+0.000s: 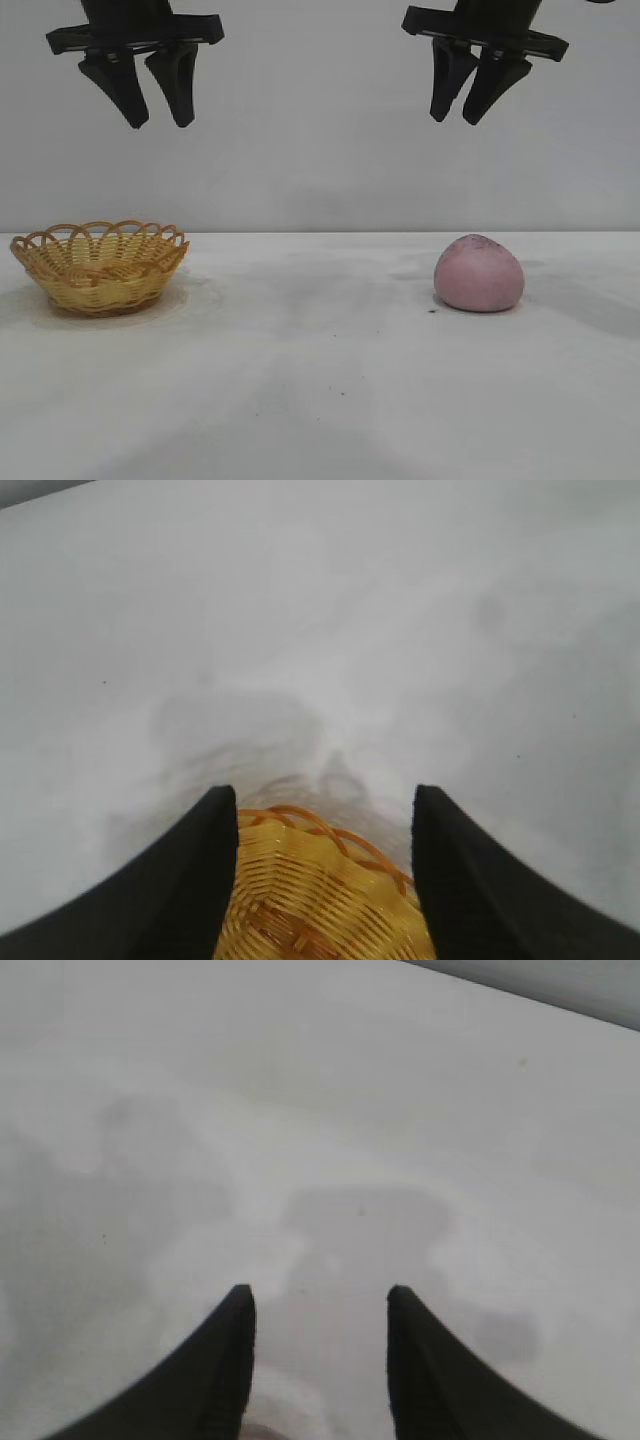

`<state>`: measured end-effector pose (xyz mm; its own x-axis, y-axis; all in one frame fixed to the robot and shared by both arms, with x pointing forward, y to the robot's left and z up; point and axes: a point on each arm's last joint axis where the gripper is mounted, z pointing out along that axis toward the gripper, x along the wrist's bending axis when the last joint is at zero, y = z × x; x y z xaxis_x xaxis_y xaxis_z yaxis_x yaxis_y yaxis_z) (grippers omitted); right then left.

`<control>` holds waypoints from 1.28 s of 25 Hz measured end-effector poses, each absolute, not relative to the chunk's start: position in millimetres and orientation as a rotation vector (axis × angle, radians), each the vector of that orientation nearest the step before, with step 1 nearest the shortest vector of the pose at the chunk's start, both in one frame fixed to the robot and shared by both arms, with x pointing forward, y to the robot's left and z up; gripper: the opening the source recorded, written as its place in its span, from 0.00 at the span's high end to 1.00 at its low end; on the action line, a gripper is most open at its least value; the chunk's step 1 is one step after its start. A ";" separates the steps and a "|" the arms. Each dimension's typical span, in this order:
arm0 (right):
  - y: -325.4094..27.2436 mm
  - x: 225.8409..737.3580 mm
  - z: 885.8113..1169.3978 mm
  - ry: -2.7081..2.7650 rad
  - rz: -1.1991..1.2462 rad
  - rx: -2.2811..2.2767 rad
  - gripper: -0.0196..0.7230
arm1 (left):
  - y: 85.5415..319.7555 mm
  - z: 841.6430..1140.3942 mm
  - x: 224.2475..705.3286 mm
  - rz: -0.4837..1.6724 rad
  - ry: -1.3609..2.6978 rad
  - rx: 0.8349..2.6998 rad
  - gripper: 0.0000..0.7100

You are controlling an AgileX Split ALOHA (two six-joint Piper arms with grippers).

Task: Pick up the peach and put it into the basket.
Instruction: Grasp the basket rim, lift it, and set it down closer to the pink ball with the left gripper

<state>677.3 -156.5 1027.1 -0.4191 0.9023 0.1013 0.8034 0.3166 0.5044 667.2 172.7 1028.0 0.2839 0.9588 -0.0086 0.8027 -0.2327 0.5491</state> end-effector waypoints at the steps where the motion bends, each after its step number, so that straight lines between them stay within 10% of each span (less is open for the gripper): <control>1: -156.5 677.3 1027.1 2.380 0.732 1.566 0.56 | 172.7 1028.0 667.2 0.462 1.578 2.107 0.45; 32: -156.9 674.5 1025.6 2.410 0.702 1.579 0.56 | 230.3 941.7 684.3 0.370 1.661 2.507 0.45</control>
<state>674.5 -156.9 1025.6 -0.4222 0.9000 0.1079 0.8172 0.3264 0.4750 684.3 230.3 941.7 0.3712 0.9179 0.1403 0.8908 -0.3946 0.2254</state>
